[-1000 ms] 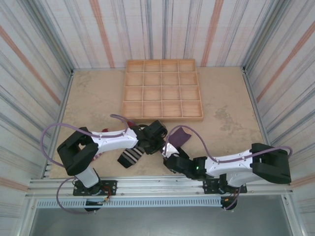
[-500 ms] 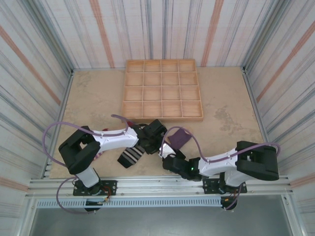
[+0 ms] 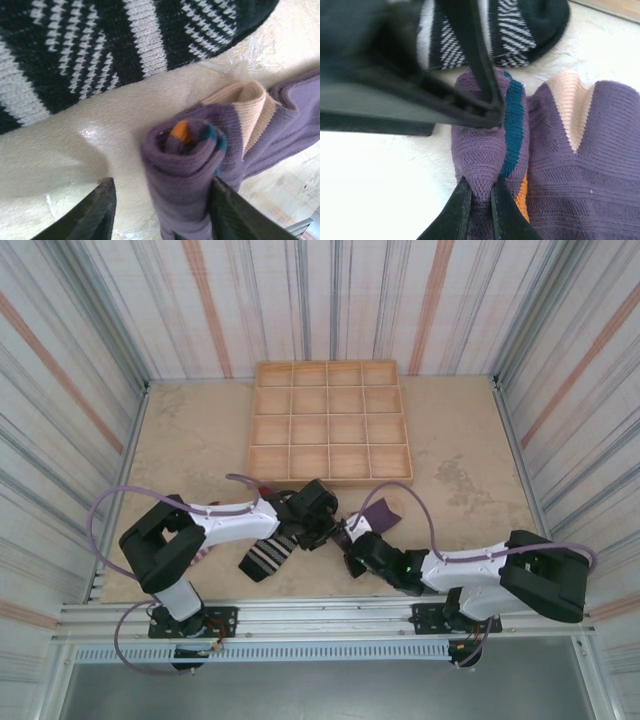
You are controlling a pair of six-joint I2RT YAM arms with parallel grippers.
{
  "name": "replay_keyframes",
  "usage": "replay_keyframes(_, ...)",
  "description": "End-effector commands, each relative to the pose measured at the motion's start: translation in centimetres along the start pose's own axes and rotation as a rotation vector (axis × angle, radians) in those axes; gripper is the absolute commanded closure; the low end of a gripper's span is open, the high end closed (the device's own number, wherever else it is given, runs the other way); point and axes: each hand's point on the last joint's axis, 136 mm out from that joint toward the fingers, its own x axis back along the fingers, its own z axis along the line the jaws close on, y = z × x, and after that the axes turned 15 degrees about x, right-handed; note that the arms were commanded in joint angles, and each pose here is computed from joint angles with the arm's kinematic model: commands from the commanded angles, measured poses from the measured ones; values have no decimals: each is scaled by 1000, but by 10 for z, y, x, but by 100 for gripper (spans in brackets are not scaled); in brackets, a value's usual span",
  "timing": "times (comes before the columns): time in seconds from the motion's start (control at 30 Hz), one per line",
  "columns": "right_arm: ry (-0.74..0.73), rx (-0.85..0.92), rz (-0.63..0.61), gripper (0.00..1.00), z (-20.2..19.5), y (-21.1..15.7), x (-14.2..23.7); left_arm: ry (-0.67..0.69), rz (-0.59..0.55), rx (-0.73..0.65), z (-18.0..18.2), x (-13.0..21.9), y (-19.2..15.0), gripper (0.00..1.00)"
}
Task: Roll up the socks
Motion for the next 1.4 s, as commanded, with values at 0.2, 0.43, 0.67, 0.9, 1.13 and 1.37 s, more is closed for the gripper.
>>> replay_keyframes(0.2,255,-427,151,100,-6,-48,3,-104,-23,-98,-25,15,0,34)
replay_keyframes(0.43,308,-661,212,100,-18,-62,-1,-108,-49,-143,-25,12,1,38)
replay_keyframes(0.67,312,-830,187,100,-32,-63,6,-106,-70,-188,-29,5,4,44)
replay_keyframes(0.9,348,-957,241,100,-41,-69,14,-128,-45,-230,-43,-9,-3,49)
replay_keyframes(1.13,352,-1037,244,100,-43,-84,11,-174,-40,-282,-60,-17,-12,50)
replay_keyframes(1.37,324,-1075,245,100,-49,-89,14,-152,-22,-284,-57,-36,-15,56)
